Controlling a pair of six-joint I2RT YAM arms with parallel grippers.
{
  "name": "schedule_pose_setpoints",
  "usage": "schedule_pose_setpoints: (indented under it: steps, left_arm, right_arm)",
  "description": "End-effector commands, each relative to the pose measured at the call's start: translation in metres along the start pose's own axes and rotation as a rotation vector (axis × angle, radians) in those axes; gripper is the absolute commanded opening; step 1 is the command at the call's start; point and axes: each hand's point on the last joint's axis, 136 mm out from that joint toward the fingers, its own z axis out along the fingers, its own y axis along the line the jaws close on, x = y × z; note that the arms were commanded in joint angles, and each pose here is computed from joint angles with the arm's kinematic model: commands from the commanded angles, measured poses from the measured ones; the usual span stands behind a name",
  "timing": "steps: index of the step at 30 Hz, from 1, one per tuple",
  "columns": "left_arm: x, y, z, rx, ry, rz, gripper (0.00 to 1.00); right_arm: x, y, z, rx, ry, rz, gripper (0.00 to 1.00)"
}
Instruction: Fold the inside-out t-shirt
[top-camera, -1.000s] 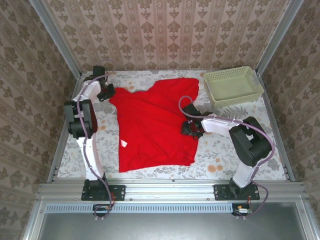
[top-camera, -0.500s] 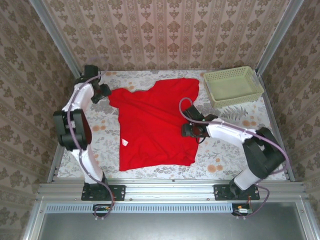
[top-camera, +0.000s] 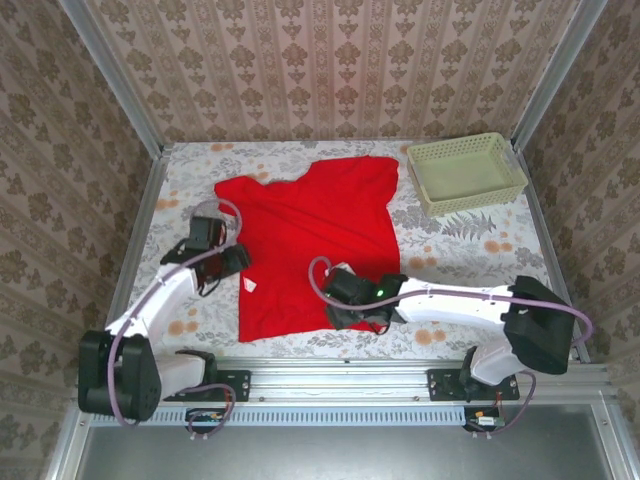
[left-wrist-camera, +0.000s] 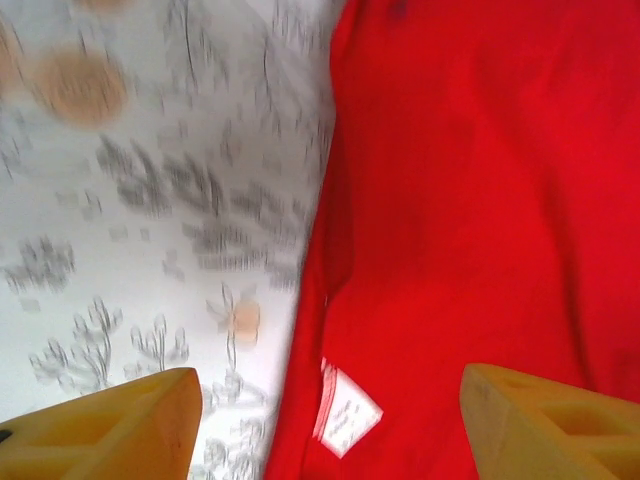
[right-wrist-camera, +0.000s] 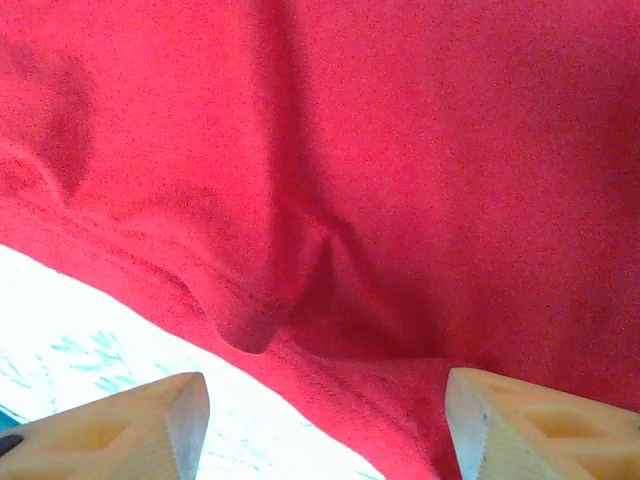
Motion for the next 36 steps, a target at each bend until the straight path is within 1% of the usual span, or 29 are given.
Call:
schedule_pose_setpoints:
  steps: [1,4,7,10,12,15,17,19,22,23,24,26,28,30,33,36]
  left_arm:
    - [0.006,-0.009,-0.003,0.086,-0.072,-0.013,0.75]
    - [0.020,-0.002,-0.003,0.099,-0.066,-0.012,0.76]
    - [0.025,-0.003,-0.010,0.123,-0.079,-0.003,0.79]
    - [0.025,-0.005,-0.019,0.143,-0.102,0.012,0.83]
    - [0.023,-0.010,-0.024,0.166,-0.117,0.024,0.87]
    - [0.023,-0.019,-0.028,0.209,-0.140,0.035,0.93]
    - [0.024,-0.035,-0.032,0.273,-0.162,0.067,0.96]
    - [0.027,-0.055,-0.038,0.324,-0.178,0.127,0.97]
    - [0.038,-0.095,-0.054,0.442,-0.245,0.274,0.99]
    - [0.043,-0.111,-0.063,0.511,-0.286,0.329,1.00]
    - [0.048,-0.126,-0.073,0.568,-0.325,0.381,1.00]
    - [0.059,-0.147,-0.089,0.634,-0.380,0.487,1.00]
    - [0.069,-0.163,-0.098,0.656,-0.407,0.581,1.00]
    - [0.079,-0.176,-0.099,0.663,-0.407,0.657,1.00]
    - [0.091,-0.190,-0.092,0.649,-0.393,0.740,1.00]
    - [0.096,-0.199,-0.078,0.603,-0.375,0.780,1.00]
  right_arm:
    - [-0.006,0.014,0.016,0.014,-0.002,-0.010,0.62]
    - [-0.007,0.013,0.027,0.055,0.011,-0.009,0.53]
    - [-0.009,0.012,0.032,0.076,0.005,-0.010,0.44]
    - [-0.014,0.010,0.030,0.087,-0.017,-0.010,0.29]
    - [-0.019,0.006,0.025,0.106,-0.040,-0.004,0.16]
    - [-0.029,-0.003,0.011,0.140,-0.093,0.007,0.05]
    - [-0.037,-0.008,-0.003,0.150,-0.137,0.010,0.01]
    - [-0.046,-0.014,-0.019,0.156,-0.182,0.016,0.00]
    - [-0.057,-0.028,-0.042,0.144,-0.234,0.069,0.00]
    - [-0.061,-0.031,-0.048,0.127,-0.248,0.093,0.00]
    - [-0.064,-0.031,-0.052,0.097,-0.261,0.114,0.00]
    - [-0.073,-0.030,-0.065,0.030,-0.303,0.149,0.00]
    - [-0.079,-0.029,-0.071,-0.015,-0.318,0.175,0.00]
    - [-0.084,-0.028,-0.076,-0.036,-0.330,0.193,0.00]
    - [-0.091,-0.023,-0.081,-0.066,-0.344,0.198,0.00]
    - [-0.095,-0.017,-0.083,-0.096,-0.344,0.200,0.00]
